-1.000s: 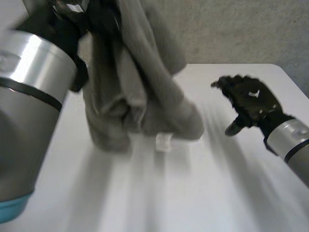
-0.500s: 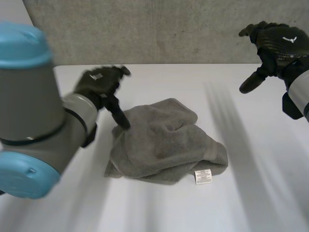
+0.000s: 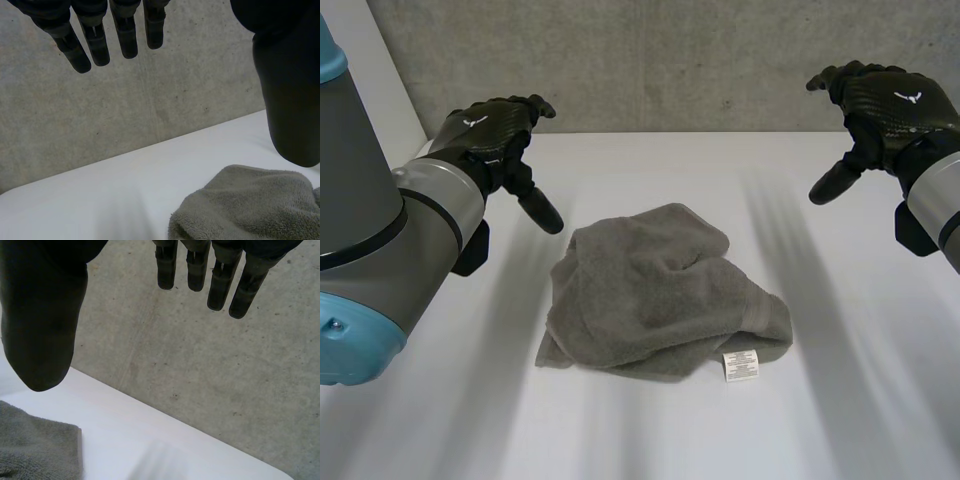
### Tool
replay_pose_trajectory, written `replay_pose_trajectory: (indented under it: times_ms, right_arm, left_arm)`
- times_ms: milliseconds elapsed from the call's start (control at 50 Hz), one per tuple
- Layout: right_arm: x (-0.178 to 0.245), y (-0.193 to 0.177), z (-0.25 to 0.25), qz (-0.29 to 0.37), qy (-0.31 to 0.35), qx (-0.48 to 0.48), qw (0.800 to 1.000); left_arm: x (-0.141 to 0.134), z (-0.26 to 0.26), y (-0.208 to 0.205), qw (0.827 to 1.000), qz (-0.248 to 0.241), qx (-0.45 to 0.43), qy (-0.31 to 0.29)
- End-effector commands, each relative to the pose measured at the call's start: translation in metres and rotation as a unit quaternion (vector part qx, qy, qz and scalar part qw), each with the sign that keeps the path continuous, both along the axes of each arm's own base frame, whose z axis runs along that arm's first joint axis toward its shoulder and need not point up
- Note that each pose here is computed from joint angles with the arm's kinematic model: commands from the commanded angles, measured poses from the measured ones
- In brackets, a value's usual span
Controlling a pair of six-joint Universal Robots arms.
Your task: Fold the towel.
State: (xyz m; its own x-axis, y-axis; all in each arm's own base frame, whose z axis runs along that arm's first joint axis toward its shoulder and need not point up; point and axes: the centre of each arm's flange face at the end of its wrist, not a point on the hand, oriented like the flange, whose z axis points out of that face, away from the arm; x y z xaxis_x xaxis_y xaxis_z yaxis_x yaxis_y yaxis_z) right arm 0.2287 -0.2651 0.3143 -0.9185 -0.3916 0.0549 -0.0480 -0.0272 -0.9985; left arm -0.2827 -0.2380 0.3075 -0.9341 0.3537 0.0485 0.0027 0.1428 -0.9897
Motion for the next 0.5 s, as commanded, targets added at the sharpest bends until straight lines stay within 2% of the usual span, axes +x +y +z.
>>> replay_pose_trajectory:
  times_ms: [20, 40, 60, 80, 120, 140, 180, 200, 220, 240, 280, 340, 460, 500]
  right_arm:
    - [0.014, 0.011, -0.011, 0.051, 0.024, 0.011, 0.998]
    - [0.014, 0.011, -0.011, 0.052, 0.024, 0.011, 0.998]
    - [0.026, 0.02, -0.021, 0.092, 0.043, 0.022, 0.995]
    - [0.026, 0.02, -0.021, 0.092, 0.044, 0.022, 0.995]
    - [0.056, 0.049, -0.049, 0.199, 0.091, 0.041, 0.975]
    - [0.056, 0.049, -0.049, 0.2, 0.092, 0.041, 0.975]
    - [0.077, 0.077, -0.073, 0.281, 0.137, 0.049, 0.949]
    - [0.077, 0.077, -0.073, 0.281, 0.137, 0.049, 0.948]
    - [0.085, 0.088, -0.086, 0.306, 0.162, 0.05, 0.937]
    - [0.085, 0.088, -0.086, 0.306, 0.162, 0.05, 0.937]
    - [0.092, 0.101, -0.108, 0.332, 0.196, 0.059, 0.921]
    - [0.09, 0.103, -0.126, 0.332, 0.209, 0.085, 0.916]
    - [0.078, 0.105, -0.146, 0.308, 0.229, 0.114, 0.916]
    - [0.069, 0.096, -0.155, 0.274, 0.235, 0.116, 0.925]
  left_arm:
    - [0.0, -0.004, -0.001, 1.0, -0.001, 0.003, -0.004]
    - [0.0, -0.004, -0.001, 1.0, -0.001, 0.003, -0.004]
    - [-0.001, -0.007, -0.003, 1.0, -0.002, 0.006, -0.006]
    - [-0.002, -0.012, -0.005, 1.0, -0.002, 0.012, -0.01]
    - [-0.004, -0.022, -0.009, 1.0, -0.003, 0.023, -0.019]
    - [-0.005, -0.033, -0.015, 0.999, -0.002, 0.033, -0.035]
    - [-0.004, -0.044, -0.023, 0.997, 0.003, 0.043, -0.056]
    - [-0.001, -0.053, -0.03, 0.995, 0.005, 0.049, -0.083]
    - [-0.001, -0.053, -0.03, 0.995, 0.005, 0.049, -0.083]
    - [0.0, -0.062, -0.033, 0.992, 0.003, 0.054, -0.11]
    - [0.001, -0.068, -0.033, 0.989, -0.001, 0.058, -0.134]
    - [0.005, -0.078, -0.028, 0.983, -0.005, 0.074, -0.165]
    - [0.016, -0.114, -0.003, 0.973, -0.017, 0.126, -0.192]
    - [0.016, -0.12, 0.0, 0.974, -0.019, 0.122, -0.19]
